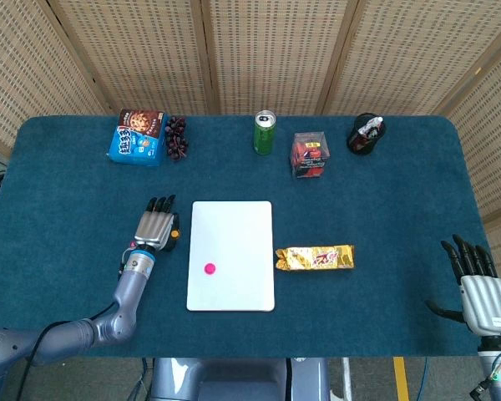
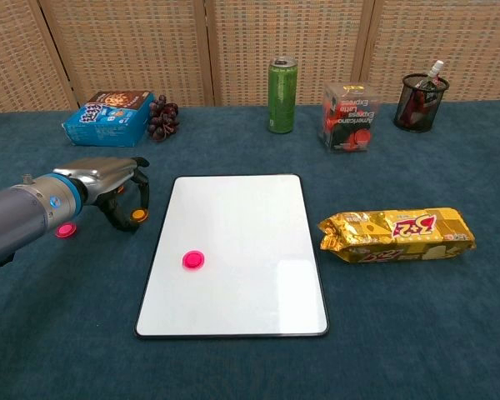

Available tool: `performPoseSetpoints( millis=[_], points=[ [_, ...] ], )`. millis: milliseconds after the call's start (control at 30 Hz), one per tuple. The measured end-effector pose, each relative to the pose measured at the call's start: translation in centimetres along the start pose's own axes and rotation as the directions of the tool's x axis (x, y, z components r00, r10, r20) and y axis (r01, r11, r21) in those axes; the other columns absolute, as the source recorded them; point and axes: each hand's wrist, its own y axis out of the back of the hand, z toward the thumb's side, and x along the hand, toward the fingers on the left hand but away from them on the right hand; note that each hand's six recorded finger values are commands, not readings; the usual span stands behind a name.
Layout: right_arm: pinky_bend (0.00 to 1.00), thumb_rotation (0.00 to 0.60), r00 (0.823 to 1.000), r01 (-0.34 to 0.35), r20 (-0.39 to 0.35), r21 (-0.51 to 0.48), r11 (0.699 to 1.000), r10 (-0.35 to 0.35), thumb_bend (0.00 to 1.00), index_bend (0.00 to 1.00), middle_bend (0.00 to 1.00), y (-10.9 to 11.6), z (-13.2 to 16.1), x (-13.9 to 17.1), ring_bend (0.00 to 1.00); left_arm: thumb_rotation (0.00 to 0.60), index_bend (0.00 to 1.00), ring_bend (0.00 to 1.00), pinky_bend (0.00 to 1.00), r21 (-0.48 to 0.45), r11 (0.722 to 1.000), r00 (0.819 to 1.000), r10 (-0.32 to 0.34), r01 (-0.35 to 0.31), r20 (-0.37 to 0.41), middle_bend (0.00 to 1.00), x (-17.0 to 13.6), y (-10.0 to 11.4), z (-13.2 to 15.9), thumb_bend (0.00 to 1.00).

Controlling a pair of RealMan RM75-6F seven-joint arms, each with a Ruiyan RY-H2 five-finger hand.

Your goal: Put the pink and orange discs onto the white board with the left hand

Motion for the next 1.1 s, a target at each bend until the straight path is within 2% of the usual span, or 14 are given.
performPoseSetpoints(
  millis=[200,500,800,867,933,1000,1100],
  points=[
    [0.00,0.600,1.000,-0.002,0.000,-0.006,1.000,0.002,0.00,0.00,0.00,0.0,0.0,0.0,0.00,0.600,0.55,0.00,0.00,-0.023,1.000,1.000,0.012,-0.011,0.029,0.00,-0.6,0.8,1.0,0.35],
    [0.00,0.600,1.000,-0.003,-0.001,-0.008,1.000,0.003,0.00,0.00,0.00,0.0,0.0,0.0,0.00,0.600,0.55,0.00,0.00,-0.062,0.998,0.990,0.024,-0.015,0.140,0.00,-2.7,2.8,4.9,0.34],
    [0.00,0.600,1.000,-0.004,0.002,-0.012,1.000,0.004,0.00,0.00,0.00,0.0,-0.1,0.1,0.00,0.600,0.55,0.00,0.00,-0.034,0.999,0.989,-0.023,0.028,0.145,0.00,-2.9,1.9,7.4,0.33],
    [0.00,0.600,1.000,-0.005,0.002,-0.014,1.000,0.005,0.00,0.00,0.00,0.0,-0.1,0.0,0.00,0.600,0.51,0.00,0.00,-0.028,0.999,0.990,-0.027,0.031,0.136,0.00,-2.7,1.6,7.6,0.32],
    [0.00,0.600,1.000,-0.005,0.003,-0.014,1.000,0.005,0.00,0.00,0.00,0.0,-0.1,0.0,0.00,0.600,0.39,0.00,0.00,-0.022,0.999,0.992,-0.032,0.035,0.124,0.00,-2.6,1.4,7.5,0.30],
    [0.00,0.600,1.000,-0.005,0.002,-0.014,1.000,0.005,0.00,0.00,0.00,0.0,-0.1,0.1,0.00,0.600,0.31,0.00,0.00,-0.016,0.999,0.993,-0.034,0.036,0.115,0.00,-2.5,1.3,7.5,0.28],
    [0.00,0.600,1.000,-0.005,0.002,-0.014,1.000,0.005,0.00,0.00,0.00,0.0,-0.1,0.1,0.00,0.600,0.27,0.00,0.00,-0.018,0.999,0.993,-0.031,0.033,0.111,0.00,-2.5,1.4,7.5,0.26]
  ],
)
